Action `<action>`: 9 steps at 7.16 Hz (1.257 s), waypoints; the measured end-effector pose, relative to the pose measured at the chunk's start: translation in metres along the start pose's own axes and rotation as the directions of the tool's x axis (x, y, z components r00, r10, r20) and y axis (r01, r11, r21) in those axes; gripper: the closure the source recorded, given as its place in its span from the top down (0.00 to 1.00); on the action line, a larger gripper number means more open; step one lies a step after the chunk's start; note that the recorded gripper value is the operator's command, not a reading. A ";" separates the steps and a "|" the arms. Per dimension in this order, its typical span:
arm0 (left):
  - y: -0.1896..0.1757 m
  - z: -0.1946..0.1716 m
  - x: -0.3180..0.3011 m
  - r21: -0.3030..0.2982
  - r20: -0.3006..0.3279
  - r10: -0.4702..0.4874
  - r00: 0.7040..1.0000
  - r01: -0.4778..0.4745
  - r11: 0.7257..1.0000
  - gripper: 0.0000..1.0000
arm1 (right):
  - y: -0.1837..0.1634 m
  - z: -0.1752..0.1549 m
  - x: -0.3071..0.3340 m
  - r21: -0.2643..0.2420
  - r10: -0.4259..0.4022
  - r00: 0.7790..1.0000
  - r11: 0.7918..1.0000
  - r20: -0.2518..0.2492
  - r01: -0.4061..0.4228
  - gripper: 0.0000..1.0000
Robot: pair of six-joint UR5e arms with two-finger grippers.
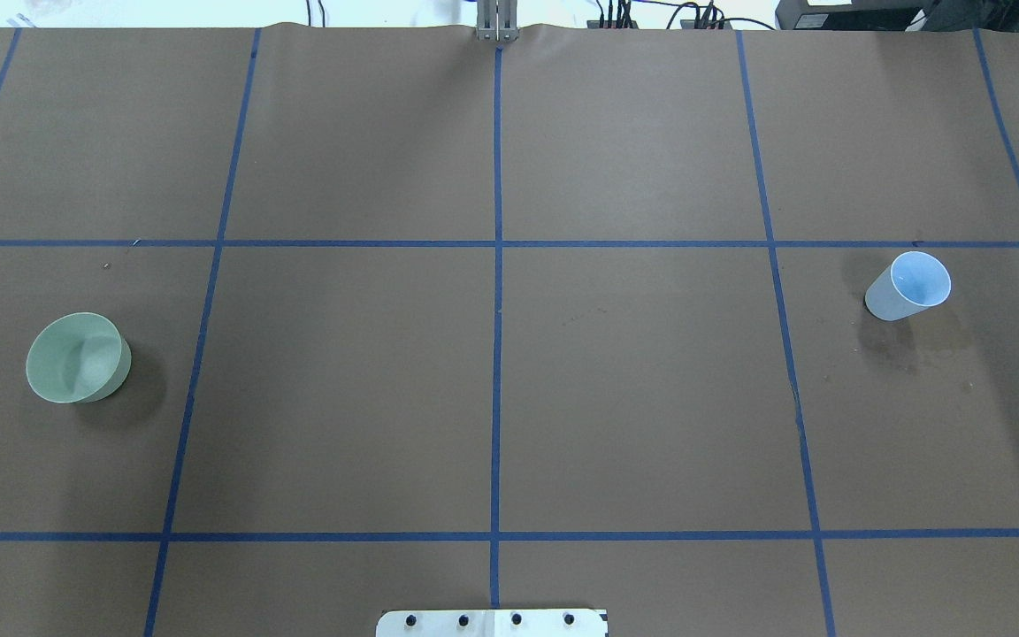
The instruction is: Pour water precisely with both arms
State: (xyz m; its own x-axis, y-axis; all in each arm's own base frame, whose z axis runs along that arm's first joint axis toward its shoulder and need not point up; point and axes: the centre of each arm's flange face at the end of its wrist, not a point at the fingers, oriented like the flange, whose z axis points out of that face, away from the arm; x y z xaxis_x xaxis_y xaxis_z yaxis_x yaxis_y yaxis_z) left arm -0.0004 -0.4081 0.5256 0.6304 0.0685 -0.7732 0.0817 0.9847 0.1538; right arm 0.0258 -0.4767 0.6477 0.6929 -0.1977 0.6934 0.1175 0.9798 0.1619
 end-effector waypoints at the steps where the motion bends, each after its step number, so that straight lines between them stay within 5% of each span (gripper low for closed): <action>1: 0.000 0.000 0.001 0.000 -0.001 -0.013 1.000 0.013 1.000 1.00 | 0.012 -0.010 0.006 0.016 0.020 1.000 1.000 -0.006 -0.020 1.00; 5: -0.001 0.001 0.003 0.000 0.004 -0.076 0.997 0.076 0.997 1.00 | 0.067 -0.030 -0.004 0.040 0.047 0.999 0.998 0.021 -0.048 1.00; 9: -0.014 0.070 0.076 -0.116 0.011 0.036 0.999 -0.034 0.993 1.00 | 0.027 -0.009 -0.034 0.000 -0.046 0.999 0.999 0.010 0.046 1.00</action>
State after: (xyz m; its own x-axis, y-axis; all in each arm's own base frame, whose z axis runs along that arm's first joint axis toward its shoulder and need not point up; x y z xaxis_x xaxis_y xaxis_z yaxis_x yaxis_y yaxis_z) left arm 0.1005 -0.4285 0.5081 0.6410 0.1020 -0.7607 -0.0302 0.9937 0.1077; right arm 0.0122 -0.4433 0.6224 0.6800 -0.2424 0.6920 0.1491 0.9698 0.1932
